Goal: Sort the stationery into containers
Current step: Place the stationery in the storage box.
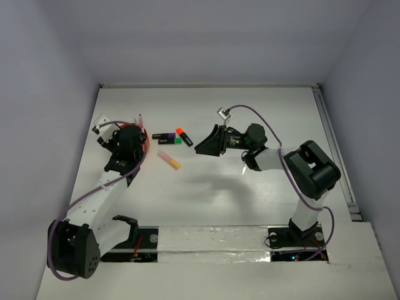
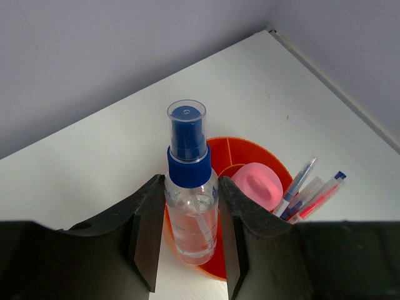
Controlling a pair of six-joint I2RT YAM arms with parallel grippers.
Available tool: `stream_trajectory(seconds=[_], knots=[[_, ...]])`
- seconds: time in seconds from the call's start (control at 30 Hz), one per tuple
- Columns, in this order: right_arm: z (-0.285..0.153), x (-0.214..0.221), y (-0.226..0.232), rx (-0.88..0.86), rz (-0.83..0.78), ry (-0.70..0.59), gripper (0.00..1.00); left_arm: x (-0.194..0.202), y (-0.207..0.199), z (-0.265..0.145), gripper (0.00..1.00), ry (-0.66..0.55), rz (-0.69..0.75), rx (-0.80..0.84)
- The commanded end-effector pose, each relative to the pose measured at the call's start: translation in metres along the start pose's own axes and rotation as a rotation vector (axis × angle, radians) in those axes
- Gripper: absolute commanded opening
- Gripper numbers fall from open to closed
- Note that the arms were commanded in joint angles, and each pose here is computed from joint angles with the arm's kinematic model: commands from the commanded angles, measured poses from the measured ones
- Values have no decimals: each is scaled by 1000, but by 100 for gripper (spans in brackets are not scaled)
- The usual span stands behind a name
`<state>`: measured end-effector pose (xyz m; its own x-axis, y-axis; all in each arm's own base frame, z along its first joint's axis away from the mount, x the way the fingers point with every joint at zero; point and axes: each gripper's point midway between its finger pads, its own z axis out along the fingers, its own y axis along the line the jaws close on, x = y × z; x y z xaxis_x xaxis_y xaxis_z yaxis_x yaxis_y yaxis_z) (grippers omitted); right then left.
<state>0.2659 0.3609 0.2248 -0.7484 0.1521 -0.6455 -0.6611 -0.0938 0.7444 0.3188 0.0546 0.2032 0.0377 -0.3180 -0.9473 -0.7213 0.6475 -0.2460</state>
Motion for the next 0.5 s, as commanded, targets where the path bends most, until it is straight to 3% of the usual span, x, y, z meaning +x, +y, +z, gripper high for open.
stream_trajectory(seconds=[0.0, 0.47], knots=[[-2, -11, 31, -136, -138, -35, 74, -13, -4, 6, 0, -59, -43, -7], [-2, -8, 30, -149, -147, -25, 74, 32, -9, 22, 0, -11, -9, -16]])
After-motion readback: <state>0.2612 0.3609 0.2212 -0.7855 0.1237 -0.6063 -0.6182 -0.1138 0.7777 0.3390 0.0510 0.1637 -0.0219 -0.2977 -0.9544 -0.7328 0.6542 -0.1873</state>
